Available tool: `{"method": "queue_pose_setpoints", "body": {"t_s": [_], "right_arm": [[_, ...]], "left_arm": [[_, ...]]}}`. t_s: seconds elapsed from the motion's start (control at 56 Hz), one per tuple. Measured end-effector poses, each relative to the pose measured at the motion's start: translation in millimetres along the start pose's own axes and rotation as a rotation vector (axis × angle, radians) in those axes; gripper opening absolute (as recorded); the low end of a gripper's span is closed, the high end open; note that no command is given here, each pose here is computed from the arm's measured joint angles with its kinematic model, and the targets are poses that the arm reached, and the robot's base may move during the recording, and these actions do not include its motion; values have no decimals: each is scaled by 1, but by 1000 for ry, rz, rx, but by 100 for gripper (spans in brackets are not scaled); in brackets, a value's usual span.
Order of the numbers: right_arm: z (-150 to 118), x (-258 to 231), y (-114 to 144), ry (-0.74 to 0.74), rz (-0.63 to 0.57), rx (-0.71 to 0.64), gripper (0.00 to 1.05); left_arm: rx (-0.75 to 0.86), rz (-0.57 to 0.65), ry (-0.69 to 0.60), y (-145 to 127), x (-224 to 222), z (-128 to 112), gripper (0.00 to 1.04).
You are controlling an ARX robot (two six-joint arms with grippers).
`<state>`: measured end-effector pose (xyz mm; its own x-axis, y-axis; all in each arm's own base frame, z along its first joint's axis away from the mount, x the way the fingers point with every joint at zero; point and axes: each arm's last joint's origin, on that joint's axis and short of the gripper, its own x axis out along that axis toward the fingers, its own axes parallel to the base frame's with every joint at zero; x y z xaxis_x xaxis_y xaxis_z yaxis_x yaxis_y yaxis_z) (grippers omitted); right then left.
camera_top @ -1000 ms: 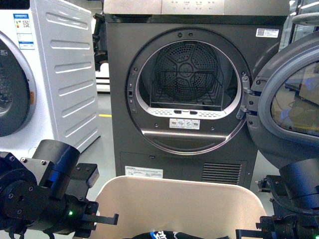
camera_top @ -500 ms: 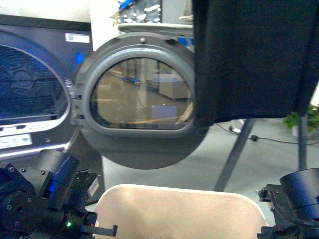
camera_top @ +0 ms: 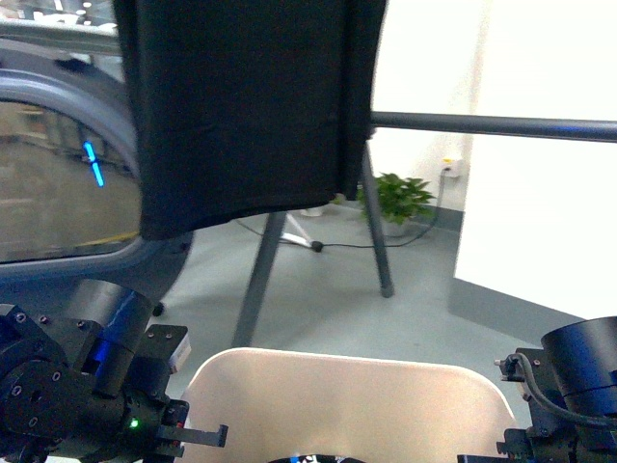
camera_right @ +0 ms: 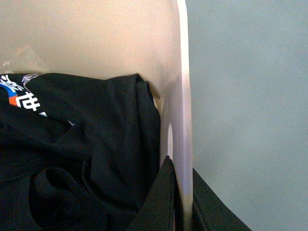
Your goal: Move hamper under clothes hanger
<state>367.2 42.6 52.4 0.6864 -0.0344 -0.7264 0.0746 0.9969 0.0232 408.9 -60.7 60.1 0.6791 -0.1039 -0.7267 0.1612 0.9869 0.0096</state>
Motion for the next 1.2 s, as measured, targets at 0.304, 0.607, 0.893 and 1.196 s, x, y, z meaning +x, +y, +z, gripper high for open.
{"method": "queue_pose_setpoints", "body": {"t_s": [0.304, 0.607, 0.893, 1.196], "right_arm": [[0, 0, 0, 0, 2, 0, 3], [0, 0, 0, -1, 3, 0, 3], [1, 0, -3, -1, -9, 6, 3], [1, -1, -3, -3, -6, 6, 3]], "left_arm": [[-1, 3, 0, 0, 0, 0, 4], [0, 3, -2, 0, -1, 1, 4], [9, -12, -6, -4, 0, 2, 4], [9, -6, -5, -4, 0, 2, 4]]}}
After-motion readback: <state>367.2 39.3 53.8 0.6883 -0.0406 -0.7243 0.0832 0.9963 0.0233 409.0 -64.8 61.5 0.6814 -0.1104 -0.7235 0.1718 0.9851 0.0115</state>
